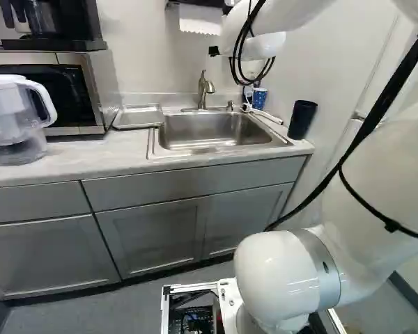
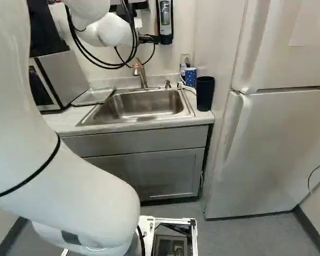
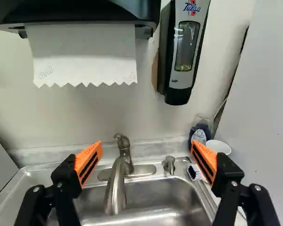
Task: Rinse the cup and place it in the tray
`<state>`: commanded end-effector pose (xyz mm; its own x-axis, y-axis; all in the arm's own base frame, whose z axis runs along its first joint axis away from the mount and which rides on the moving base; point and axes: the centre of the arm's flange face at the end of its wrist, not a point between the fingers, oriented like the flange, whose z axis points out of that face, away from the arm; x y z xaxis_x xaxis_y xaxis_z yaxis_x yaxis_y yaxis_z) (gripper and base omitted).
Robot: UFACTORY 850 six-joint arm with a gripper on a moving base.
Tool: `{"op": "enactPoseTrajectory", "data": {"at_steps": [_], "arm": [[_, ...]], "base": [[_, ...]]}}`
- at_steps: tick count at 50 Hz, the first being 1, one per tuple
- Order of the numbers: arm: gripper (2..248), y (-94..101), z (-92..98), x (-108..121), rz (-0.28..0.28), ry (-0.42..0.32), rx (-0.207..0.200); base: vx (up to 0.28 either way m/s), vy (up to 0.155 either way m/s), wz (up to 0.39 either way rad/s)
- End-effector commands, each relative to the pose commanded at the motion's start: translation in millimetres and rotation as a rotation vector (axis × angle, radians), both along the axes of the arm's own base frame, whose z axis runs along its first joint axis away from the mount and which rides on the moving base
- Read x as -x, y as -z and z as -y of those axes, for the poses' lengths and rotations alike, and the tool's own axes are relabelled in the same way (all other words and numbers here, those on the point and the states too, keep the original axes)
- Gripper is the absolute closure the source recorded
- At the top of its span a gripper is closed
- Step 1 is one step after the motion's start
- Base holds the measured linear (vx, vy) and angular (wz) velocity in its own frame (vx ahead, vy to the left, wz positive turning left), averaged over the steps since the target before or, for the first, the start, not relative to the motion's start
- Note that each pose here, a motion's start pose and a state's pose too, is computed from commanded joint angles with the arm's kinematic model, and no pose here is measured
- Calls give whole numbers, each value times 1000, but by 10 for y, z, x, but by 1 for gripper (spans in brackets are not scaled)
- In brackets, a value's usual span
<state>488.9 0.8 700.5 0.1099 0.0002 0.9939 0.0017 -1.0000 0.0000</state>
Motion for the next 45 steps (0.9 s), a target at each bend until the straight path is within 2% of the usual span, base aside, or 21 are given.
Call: {"op": "enactPoseTrajectory", "data": {"at_steps": [13,40,45], "arm": [[3,42,-18,-84,-12,-4,0],[3,340,-114,-528,-83,-16,-10],[3,341,-133,-609,-83,-18,-13]], "base": [[0,0,0],[0,0,0],[0,0,0]]}}
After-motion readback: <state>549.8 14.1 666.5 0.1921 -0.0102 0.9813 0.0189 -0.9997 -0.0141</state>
